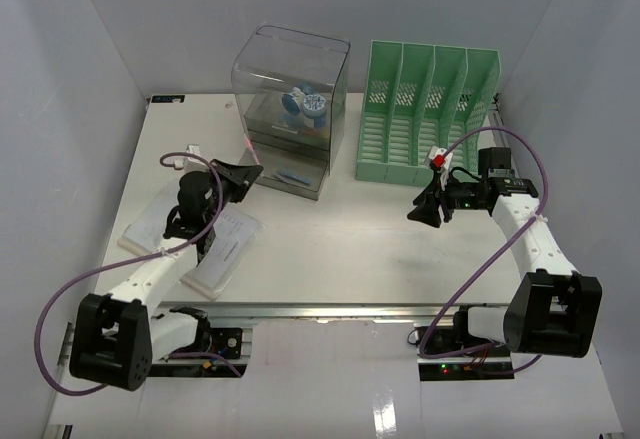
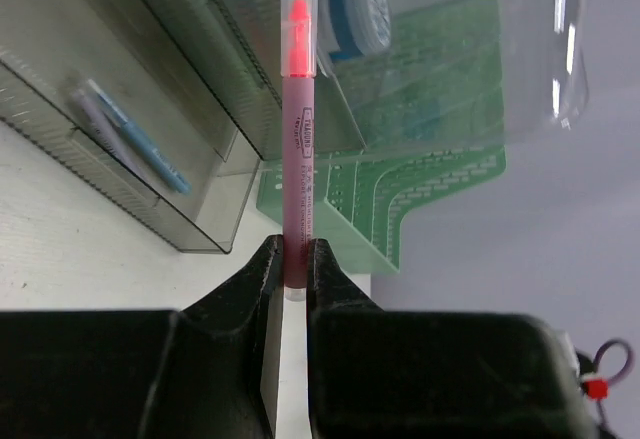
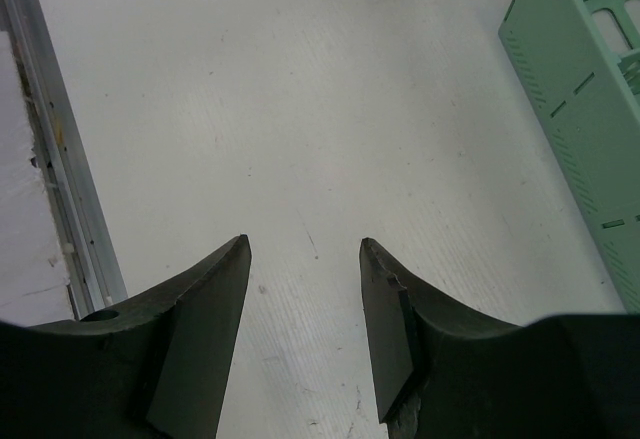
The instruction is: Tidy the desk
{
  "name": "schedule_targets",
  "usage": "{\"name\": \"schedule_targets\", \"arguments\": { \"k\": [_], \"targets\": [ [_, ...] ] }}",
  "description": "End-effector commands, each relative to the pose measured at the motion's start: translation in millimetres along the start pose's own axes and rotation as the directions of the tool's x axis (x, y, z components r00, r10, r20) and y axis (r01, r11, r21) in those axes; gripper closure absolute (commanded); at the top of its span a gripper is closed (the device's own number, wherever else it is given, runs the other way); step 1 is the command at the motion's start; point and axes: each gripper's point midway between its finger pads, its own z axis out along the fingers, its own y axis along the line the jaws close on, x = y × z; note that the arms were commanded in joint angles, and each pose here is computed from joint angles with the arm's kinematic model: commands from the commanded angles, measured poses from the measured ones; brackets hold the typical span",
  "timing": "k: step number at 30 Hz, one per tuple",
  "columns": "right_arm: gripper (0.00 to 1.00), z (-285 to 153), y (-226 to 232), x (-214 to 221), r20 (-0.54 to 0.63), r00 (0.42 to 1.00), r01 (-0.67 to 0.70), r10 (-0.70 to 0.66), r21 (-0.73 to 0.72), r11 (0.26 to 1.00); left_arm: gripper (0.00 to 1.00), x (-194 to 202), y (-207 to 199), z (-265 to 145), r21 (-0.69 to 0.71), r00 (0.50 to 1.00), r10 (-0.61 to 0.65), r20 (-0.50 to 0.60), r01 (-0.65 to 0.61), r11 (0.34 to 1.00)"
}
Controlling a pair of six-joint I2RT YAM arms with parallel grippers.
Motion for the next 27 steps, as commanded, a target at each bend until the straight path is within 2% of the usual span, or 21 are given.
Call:
{"name": "schedule_targets", "arguments": {
  "k": [1,8,14,15,18,22,24,27],
  "targets": [
    [0.45,-5,2,-14,0.029,0.999,0.034,-0.034,0.002,0.999,1.00,-18,4,22,-0.023,0.982,-0.187,0.024,0.187,0.982],
    [0.45,-7,3,-16,0.032,0.998,0.047,-0.047,0.007,0.999,1.00,-8,29,60,-0.100,0.931,-0.365,-0.006,0.363,0.926],
    [0.45,-7,2,-16,0.030,0.998,0.050,-0.050,0.010,0.999,0.99,4,45,83,-0.134,0.904,-0.424,-0.051,0.415,0.900],
    [0.45,-7,2,-16,0.030,0.998,0.050,-0.050,0.010,0.999,0.91,7,50,87,-0.139,0.899,-0.434,-0.057,0.423,0.895],
    [0.45,-7,2,-15,0.028,0.998,0.047,-0.047,0.011,0.999,0.75,11,52,95,-0.137,0.894,-0.441,-0.080,0.429,0.893],
    [0.45,-6,1,-13,0.024,0.999,0.043,-0.043,0.011,0.999,0.58,16,55,102,-0.134,0.887,-0.449,-0.111,0.434,0.891],
    [0.45,-6,0,-13,0.023,0.999,0.041,-0.042,0.011,0.999,0.40,21,55,105,-0.131,0.880,-0.453,-0.141,0.437,0.890],
    [0.45,-5,-1,-11,0.018,0.999,0.037,-0.037,0.012,0.999,0.30,22,50,104,-0.113,0.885,-0.436,-0.164,0.422,0.899]
  ]
}}
